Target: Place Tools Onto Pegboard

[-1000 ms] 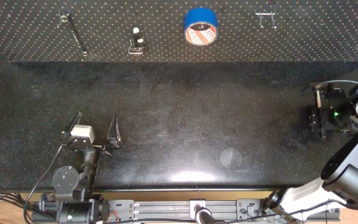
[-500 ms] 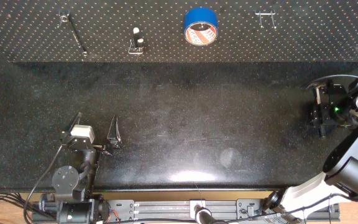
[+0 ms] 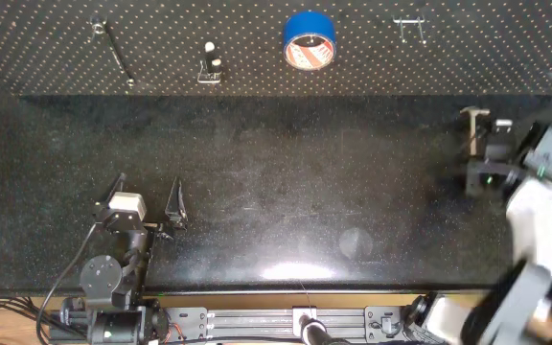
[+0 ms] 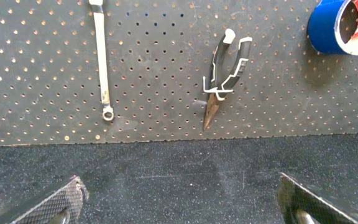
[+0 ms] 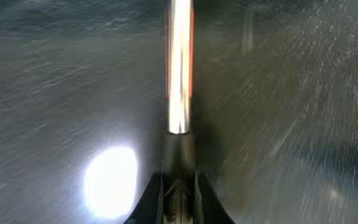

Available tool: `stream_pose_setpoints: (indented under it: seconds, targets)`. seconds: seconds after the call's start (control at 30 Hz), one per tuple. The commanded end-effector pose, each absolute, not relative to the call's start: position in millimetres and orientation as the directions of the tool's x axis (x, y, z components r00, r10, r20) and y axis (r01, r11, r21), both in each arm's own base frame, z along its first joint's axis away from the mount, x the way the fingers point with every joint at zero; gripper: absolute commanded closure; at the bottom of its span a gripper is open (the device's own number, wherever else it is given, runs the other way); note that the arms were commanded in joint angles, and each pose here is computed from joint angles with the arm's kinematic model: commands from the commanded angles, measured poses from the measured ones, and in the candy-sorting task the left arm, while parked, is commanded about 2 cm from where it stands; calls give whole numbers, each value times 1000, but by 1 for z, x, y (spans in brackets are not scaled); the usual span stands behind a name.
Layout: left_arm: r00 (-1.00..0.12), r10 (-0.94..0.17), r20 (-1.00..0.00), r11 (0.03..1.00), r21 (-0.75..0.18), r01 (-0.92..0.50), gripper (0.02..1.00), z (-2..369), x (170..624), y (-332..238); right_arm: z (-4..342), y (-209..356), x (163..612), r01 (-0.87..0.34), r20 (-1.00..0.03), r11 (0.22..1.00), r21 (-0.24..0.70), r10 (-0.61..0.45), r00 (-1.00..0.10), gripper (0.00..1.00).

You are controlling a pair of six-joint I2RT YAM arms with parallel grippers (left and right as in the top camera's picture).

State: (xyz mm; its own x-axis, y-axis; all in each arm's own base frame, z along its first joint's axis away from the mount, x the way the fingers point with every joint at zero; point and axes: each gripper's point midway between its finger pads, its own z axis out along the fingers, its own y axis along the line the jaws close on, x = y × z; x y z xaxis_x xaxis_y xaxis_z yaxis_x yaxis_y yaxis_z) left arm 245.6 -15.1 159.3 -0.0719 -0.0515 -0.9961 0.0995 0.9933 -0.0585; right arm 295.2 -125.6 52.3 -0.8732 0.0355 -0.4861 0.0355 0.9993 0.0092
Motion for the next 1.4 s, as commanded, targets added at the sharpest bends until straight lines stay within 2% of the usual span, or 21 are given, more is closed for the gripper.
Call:
stream_pose_setpoints:
  seconds: [0.03, 0.23, 0.33, 0.4, 0.43, 0.5, 0.53, 0.6, 0.93, 0.97, 1.0, 1.13, 1.17, 1.2, 1.23, 1.33, 1.4]
  targets:
    - [-70, -46, -996, 993, -53, 104, 25, 159, 245, -16, 174, -65, 312, -16, -836, 999, -51, -51, -546, 923]
    - [-70, -46, -996, 993, -53, 104, 25, 159, 245, -16, 204, -34, 316, -80, -889, 996, -41, -73, -451, 925]
    - [-70, -46, -996, 993, -53, 104, 25, 159, 245, -16, 231, -8, 317, -149, -932, 989, -17, -69, -354, 925]
    - [-70, -46, -997, 993, -53, 104, 27, 159, 245, -16, 240, 7, 315, -192, -943, 980, 49, -18, -332, 925]
    - [-70, -46, -996, 993, -53, 104, 23, 159, 245, -16, 243, 8, 316, -198, -947, 979, 44, -22, -320, 925]
    - [-70, -46, -997, 993, -53, 104, 25, 159, 245, -16, 255, 18, 334, -245, -969, 969, 19, -42, -243, 923]
    - [-70, -46, -997, 993, -53, 104, 27, 159, 245, -16, 257, 28, 344, -295, -974, 954, 45, -24, -223, 925]
    - [-70, -46, -996, 993, -53, 104, 25, 159, 245, -16, 250, 46, 368, -355, -973, 925, 134, 55, -225, 923]
    - [-70, -46, -997, 993, -53, 104, 23, 159, 245, -16, 202, 31, 438, -312, -943, 934, 176, 69, -325, 925]
    - [-70, -46, -996, 993, -53, 104, 25, 159, 245, -16, 201, 31, 438, -311, -942, 934, 177, 70, -328, 595]
    - [-70, -46, -996, 993, -53, 104, 25, 159, 245, -16, 202, 31, 438, -311, -942, 934, 177, 69, -327, 18]
    - [-70, -46, -996, 993, -53, 104, 25, 159, 245, -16, 205, 21, 427, -281, -947, 945, 167, 74, -313, 20]
    - [-70, -46, -997, 993, -53, 104, 25, 159, 245, -16, 210, -5, 416, -139, -957, 983, 118, 75, -279, 20]
    - [-70, -46, -996, 993, -53, 104, 25, 159, 245, -16, 211, -26, 399, -31, -965, 997, 74, 63, -256, 20]
    - [-70, -46, -997, 993, -53, 104, 25, 159, 245, -16, 209, -35, 379, 12, -970, 999, 49, 50, -238, 20]
    - [-70, -46, -996, 993, -53, 104, 25, 159, 245, -16, 212, -26, 302, 20, -994, 1000, 22, 24, -105, 20]
    - [-70, -46, -996, 993, -53, 104, 25, 159, 245, -16, 205, -17, 247, 21, -992, 999, 25, 27, -123, 20]
